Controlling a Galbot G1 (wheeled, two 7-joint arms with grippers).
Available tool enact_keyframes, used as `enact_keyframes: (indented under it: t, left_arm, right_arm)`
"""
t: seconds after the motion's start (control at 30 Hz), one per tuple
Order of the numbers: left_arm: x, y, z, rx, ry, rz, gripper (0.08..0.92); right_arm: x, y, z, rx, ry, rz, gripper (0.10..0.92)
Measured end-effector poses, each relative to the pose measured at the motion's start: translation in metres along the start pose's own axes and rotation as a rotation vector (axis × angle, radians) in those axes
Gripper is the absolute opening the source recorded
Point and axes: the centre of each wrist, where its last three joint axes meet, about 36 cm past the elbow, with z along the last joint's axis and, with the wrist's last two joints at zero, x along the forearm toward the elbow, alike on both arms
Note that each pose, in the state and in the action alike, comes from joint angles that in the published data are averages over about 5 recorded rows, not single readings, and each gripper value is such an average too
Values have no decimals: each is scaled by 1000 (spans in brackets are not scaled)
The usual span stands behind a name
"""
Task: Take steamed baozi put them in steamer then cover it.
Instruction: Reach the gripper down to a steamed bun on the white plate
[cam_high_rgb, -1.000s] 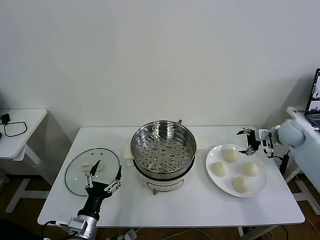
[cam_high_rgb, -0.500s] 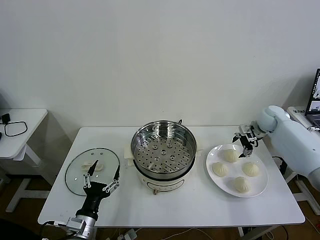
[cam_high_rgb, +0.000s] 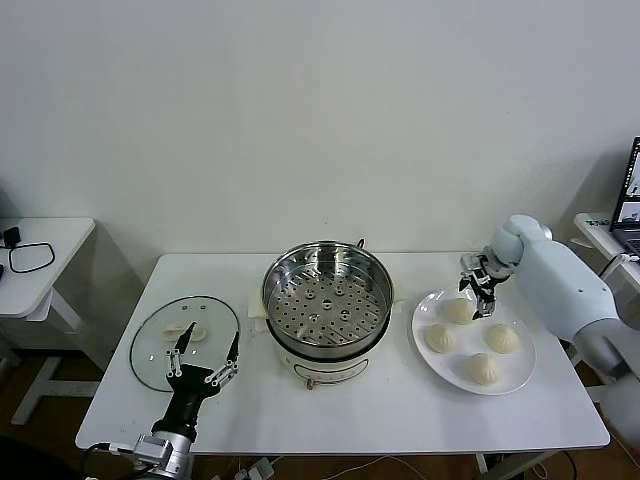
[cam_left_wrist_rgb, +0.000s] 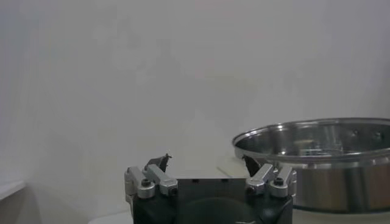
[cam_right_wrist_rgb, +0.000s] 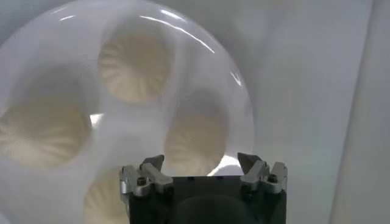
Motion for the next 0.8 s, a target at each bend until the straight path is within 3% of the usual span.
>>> enact_keyframes:
  t: [0.57,0.8]
  left_arm:
    - [-1,-1,3,-6,-2,2,823]
    - [-1,-1,3,-9,-5,4,823]
  right_arm:
    - [-16,3,-3,2,20,-14,811]
    - [-18,4,-5,7,19,-8,683]
